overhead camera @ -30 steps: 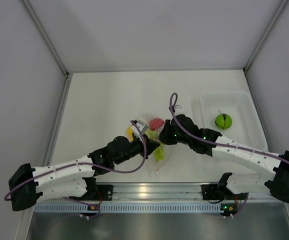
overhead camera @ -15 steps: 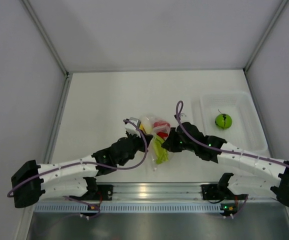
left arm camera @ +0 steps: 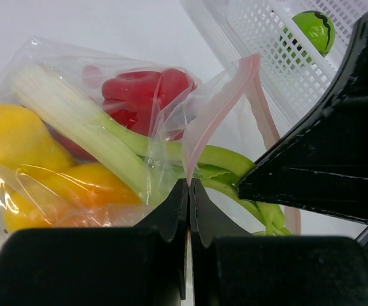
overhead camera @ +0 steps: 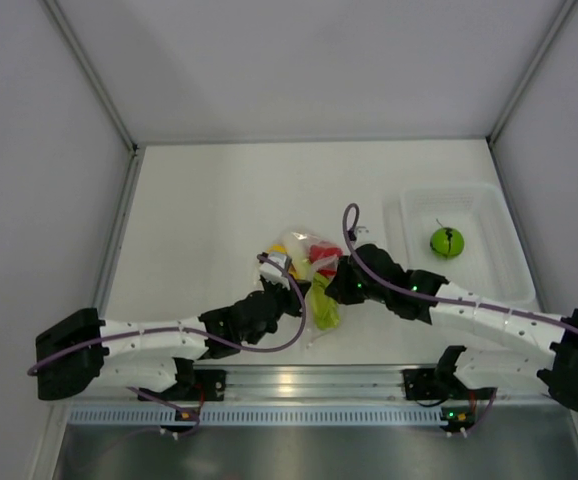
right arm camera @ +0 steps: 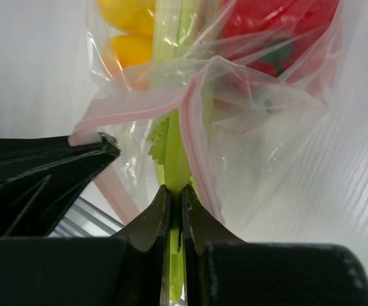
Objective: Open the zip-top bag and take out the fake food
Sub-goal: Pick up the fake vegetable from the zipper food storage bag.
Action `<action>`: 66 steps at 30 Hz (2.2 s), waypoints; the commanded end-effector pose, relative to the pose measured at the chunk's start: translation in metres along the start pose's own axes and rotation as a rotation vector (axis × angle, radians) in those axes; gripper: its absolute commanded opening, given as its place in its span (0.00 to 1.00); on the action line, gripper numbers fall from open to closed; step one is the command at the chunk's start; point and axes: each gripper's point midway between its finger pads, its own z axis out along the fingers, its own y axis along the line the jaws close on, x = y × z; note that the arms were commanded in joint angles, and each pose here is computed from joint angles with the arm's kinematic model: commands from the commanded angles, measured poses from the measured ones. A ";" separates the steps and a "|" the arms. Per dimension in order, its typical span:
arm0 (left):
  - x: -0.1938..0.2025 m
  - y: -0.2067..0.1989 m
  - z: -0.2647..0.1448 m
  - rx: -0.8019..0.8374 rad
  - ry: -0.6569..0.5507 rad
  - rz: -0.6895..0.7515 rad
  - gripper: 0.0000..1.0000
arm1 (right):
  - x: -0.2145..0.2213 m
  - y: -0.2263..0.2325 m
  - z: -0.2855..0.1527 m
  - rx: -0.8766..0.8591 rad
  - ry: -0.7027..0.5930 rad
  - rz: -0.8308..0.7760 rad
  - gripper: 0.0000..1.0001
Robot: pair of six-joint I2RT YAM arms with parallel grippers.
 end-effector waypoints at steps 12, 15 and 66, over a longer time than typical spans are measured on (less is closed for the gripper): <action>-0.023 -0.019 -0.004 0.078 -0.076 -0.045 0.00 | 0.025 0.008 0.035 -0.080 0.008 -0.091 0.39; -0.023 -0.020 -0.003 0.081 -0.075 -0.046 0.00 | 0.027 0.011 0.037 -0.087 0.005 -0.095 0.43; -0.019 -0.018 -0.004 0.085 -0.086 -0.051 0.00 | -0.010 0.055 0.028 0.012 0.017 -0.136 0.00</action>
